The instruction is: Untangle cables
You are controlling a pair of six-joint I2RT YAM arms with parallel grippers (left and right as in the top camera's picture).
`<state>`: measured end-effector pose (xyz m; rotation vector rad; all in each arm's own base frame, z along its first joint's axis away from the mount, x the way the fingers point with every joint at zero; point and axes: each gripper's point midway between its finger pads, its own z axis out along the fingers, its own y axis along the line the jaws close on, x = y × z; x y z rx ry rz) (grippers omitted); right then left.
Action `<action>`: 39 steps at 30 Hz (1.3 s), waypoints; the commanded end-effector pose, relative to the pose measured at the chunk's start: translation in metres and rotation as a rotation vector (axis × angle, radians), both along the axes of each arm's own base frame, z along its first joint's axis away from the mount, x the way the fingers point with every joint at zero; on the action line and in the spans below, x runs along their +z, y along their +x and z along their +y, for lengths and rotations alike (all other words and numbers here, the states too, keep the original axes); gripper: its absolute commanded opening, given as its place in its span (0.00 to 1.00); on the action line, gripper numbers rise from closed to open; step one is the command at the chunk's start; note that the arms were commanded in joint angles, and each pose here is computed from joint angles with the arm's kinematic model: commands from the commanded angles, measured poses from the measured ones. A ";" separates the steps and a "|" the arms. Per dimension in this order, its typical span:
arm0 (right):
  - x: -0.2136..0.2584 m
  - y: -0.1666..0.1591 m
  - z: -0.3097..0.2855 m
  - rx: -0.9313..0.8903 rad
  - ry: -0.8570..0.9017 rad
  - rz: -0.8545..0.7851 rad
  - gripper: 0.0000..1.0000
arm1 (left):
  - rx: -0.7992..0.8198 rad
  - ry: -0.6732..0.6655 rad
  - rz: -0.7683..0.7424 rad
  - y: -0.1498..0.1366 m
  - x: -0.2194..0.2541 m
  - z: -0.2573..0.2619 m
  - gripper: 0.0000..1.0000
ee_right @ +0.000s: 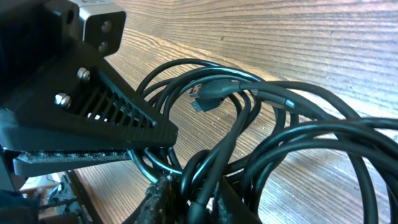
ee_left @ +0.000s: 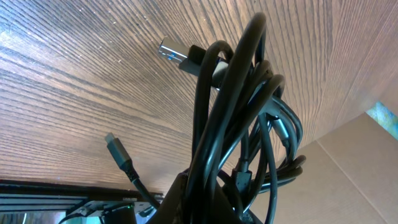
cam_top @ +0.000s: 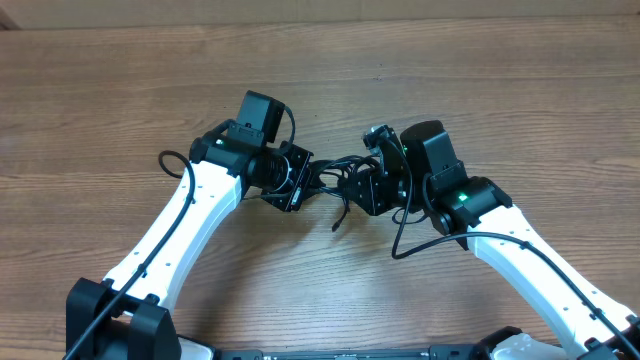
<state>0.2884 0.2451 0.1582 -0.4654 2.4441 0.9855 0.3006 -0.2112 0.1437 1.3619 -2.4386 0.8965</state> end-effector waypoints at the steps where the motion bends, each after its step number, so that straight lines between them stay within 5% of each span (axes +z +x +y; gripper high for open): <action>1: 0.009 0.003 0.005 0.011 0.015 -0.020 0.10 | -0.008 -0.062 -0.028 0.001 0.021 -0.008 0.04; 2: 0.009 0.003 0.005 0.011 0.015 -0.019 0.04 | -0.007 -0.061 -0.028 0.002 0.021 -0.008 0.04; 39: 0.020 0.001 0.014 0.055 0.079 -0.032 0.04 | 0.035 0.318 -0.180 0.025 -0.007 0.050 0.04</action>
